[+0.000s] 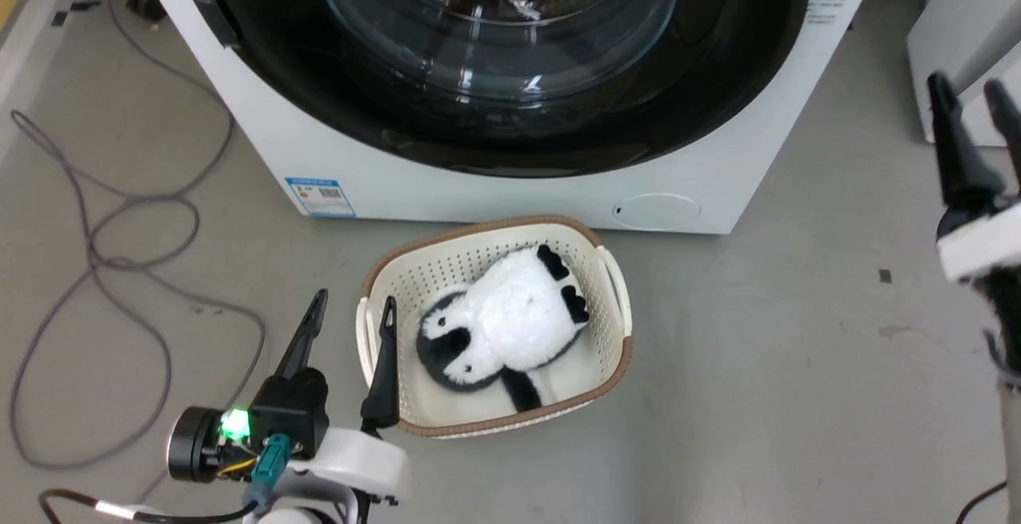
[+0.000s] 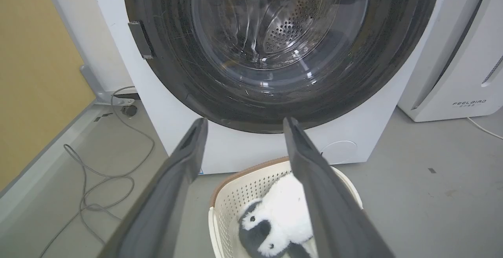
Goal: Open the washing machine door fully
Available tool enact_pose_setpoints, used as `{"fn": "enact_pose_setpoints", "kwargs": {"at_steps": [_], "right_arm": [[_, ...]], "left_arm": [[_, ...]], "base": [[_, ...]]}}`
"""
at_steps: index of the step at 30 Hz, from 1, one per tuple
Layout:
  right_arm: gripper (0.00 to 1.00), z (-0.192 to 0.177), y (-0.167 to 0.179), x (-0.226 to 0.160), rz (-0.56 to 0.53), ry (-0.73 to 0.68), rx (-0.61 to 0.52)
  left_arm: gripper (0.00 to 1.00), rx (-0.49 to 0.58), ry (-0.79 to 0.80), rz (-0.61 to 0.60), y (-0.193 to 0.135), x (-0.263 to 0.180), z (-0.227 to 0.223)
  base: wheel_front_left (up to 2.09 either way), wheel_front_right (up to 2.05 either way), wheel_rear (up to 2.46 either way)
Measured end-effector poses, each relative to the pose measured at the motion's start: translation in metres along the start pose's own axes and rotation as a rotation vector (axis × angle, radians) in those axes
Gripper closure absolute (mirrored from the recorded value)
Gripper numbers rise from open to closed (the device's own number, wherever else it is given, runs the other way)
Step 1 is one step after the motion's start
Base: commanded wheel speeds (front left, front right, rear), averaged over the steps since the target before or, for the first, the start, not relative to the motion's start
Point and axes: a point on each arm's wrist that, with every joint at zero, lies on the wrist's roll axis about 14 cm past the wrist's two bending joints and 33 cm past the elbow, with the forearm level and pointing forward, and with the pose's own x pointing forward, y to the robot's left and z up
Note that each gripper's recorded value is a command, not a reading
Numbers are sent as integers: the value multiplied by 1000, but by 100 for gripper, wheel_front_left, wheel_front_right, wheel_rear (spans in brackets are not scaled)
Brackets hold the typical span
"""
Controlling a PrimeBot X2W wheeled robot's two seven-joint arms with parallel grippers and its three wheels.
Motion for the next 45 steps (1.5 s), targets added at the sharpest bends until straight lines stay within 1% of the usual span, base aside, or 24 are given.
{"fn": "enact_pose_setpoints", "kwargs": {"at_steps": [3, 4, 5, 9, 17, 21, 28, 36, 40, 45], "right_arm": [[0, 1, -4, 13, -5, 7, 39], [83, 1, -6, 18, -8, 7, 58], [100, 2, -7, 23, -10, 7, 76], [100, 2, -11, 42, -12, 23, 113], [100, -18, -13, 78, -20, 128, 266], [100, -26, -7, 97, -3, 191, 308], [100, -32, 1, 126, 19, 252, 382], [100, -53, 3, 147, 24, 378, 485], [100, -54, 12, 159, 52, 415, 541], [100, -66, 19, 167, 78, 488, 600]], "left_arm": [[0, -1, 2, 3, 0, 2, -2], [0, -3, 3, 3, 0, 2, -3], [0, -5, 7, 1, -1, 3, -5], [0, -5, 7, 0, -1, 6, -7], [0, -8, 28, 24, 3, 4, -17], [0, -6, 28, 30, 5, 6, -19], [0, -13, 38, 46, 8, 6, -24], [0, -14, 52, 53, 8, 7, -32], [0, -16, 58, 55, 8, 9, -36], [0, -19, 60, 43, 4, 12, -40]], "base": [[0, 0, 0], [0, 0, 0], [0, 0, 0], [0, 0, 0], [0, 0, 0], [0, 0, 0], [0, 0, 0], [0, 0, 0], [0, 0, 0], [0, 0, 0]]}}
